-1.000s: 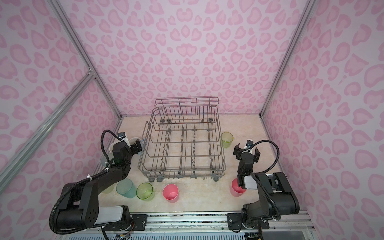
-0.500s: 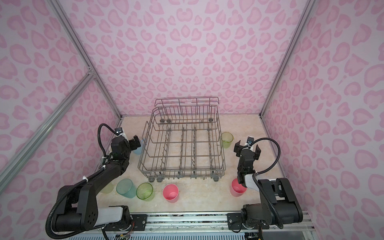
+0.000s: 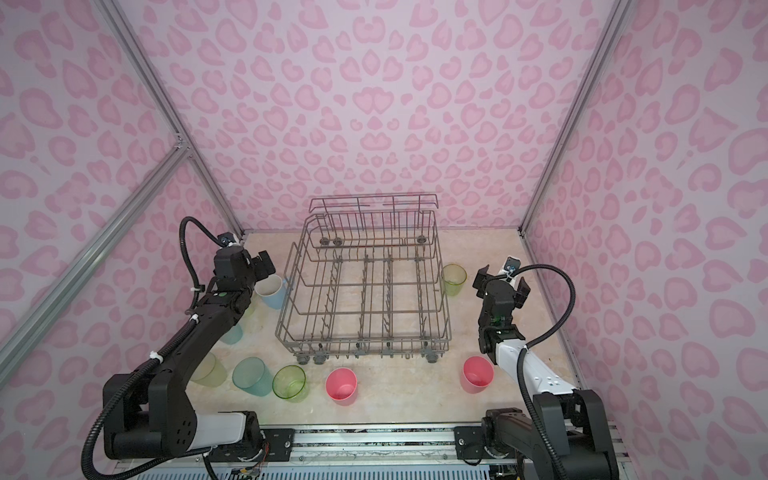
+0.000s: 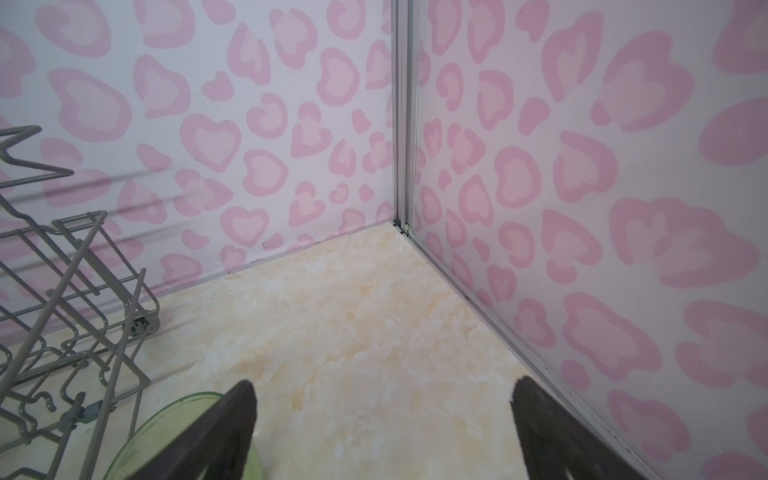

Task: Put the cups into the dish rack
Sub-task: 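Raise the left gripper over the light-blue mug while the right gripper rises toward the rack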

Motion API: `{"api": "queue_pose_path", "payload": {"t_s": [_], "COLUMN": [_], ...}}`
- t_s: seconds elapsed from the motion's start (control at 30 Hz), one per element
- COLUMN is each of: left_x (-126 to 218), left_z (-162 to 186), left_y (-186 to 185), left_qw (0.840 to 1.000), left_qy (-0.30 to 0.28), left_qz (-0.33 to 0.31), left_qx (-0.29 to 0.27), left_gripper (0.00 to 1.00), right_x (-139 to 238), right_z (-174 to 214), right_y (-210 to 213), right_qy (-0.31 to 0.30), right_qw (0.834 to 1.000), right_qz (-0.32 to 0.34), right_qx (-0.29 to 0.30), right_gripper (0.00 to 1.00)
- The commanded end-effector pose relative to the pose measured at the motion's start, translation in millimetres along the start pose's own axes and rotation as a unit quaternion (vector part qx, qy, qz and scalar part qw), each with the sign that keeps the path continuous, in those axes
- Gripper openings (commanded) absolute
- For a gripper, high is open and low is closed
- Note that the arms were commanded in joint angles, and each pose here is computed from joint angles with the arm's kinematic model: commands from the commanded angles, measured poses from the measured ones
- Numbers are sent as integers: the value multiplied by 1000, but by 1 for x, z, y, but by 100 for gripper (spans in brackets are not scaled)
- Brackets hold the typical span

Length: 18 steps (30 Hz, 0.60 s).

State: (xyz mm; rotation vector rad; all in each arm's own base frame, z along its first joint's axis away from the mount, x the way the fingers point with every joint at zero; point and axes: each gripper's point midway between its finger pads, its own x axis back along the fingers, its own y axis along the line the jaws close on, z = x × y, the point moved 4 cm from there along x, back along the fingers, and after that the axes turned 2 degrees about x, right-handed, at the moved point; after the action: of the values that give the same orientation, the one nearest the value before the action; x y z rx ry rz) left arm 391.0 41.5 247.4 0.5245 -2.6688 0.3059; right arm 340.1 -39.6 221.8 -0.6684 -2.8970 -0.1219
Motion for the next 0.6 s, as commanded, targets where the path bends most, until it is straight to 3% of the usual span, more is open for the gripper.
{"api": "queue_pose_path", "payload": {"t_s": [0.0,0.13,0.43,0.57], "left_x": [6,12,27,28], "left_z": [7,2,14,23], "left_y": [9,10,15,17], "left_qw": [998,994,976,964], "left_qy": [49,87,192,232], "left_qz": [-35,-52,-77,-66], "left_qx": [13,26,66,110], "left_gripper": [97,97,99,91], "right_x": [5,11,26,33], "right_z": [11,1,1,5], "right_y": [-1,15,60,70], "right_qy": [57,80,140,155], "right_qw": [998,996,985,980], "right_qz": [2,-34,-100,-122], "right_qx": [-13,-31,11,16], "right_gripper": [94,94,95,93]}}
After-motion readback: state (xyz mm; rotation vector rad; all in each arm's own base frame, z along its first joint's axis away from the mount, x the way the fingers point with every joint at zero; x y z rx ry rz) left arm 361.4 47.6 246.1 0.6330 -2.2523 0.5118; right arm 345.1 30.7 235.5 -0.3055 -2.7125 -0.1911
